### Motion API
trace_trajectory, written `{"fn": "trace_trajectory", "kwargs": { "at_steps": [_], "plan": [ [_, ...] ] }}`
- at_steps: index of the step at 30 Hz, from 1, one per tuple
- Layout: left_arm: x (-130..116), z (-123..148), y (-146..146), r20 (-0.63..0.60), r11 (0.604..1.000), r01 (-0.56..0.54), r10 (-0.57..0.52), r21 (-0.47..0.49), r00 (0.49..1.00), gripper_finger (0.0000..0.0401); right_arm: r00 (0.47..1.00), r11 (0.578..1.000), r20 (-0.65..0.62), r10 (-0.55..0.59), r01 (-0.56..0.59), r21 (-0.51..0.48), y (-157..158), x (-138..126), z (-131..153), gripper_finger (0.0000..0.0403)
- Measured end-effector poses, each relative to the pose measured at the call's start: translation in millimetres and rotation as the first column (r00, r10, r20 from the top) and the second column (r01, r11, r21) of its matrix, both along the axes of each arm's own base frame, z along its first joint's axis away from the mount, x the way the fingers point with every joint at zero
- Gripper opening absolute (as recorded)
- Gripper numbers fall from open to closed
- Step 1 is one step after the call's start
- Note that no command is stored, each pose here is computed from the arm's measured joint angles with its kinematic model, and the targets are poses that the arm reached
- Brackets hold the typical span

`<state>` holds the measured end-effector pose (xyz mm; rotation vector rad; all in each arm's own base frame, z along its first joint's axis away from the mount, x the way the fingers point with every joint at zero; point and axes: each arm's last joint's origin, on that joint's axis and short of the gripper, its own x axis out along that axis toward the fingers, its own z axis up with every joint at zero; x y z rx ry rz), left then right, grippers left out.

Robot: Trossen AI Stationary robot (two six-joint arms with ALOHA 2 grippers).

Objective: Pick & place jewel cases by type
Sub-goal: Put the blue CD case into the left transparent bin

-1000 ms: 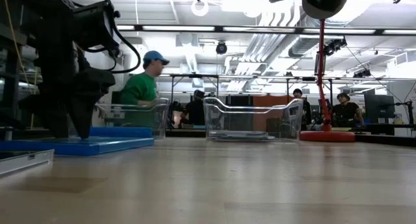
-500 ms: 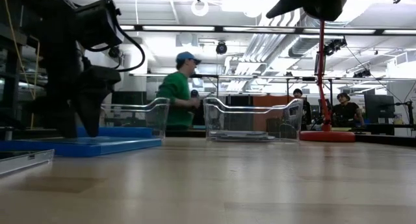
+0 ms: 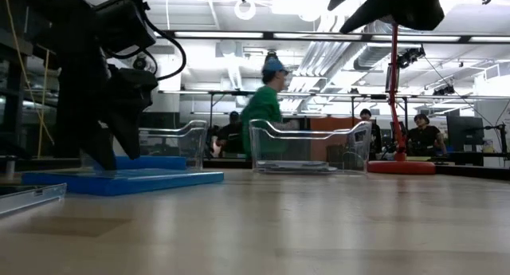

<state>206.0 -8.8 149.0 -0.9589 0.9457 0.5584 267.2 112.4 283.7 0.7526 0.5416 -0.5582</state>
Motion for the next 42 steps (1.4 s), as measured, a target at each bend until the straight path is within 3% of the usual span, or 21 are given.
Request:
{"fn": "trace_trajectory", "kwargs": {
  "at_steps": [11,20,35,42],
  "plan": [
    [1.0,-0.3,-1.5,0.007,0.994,0.112,-0.112,0.005,0.994,0.0248,0.999,0.997,-0.026,-0.032,0.034,0.071,22.6,3.6,-20.2,0.0142],
    [-5.8,-3.6,-3.0,-0.063,0.979,0.202,-0.203,-0.025,0.977,0.0248,0.998,0.990,-0.042,-0.045,0.050,0.129,36.6,6.2,-33.2,0.0142],
    [-7.7,-2.9,-25.9,-0.044,0.944,0.313,-0.319,-0.105,0.947,0.0248,0.998,0.990,-0.032,-0.049,0.052,0.131,37.3,6.4,-32.7,0.0142],
    [-8.7,-2.1,-39.9,-0.034,0.947,0.302,-0.307,-0.113,0.951,0.0248,0.998,0.992,-0.029,-0.053,0.056,0.116,36.5,6.6,-32.6,0.0142]
  ]
}}
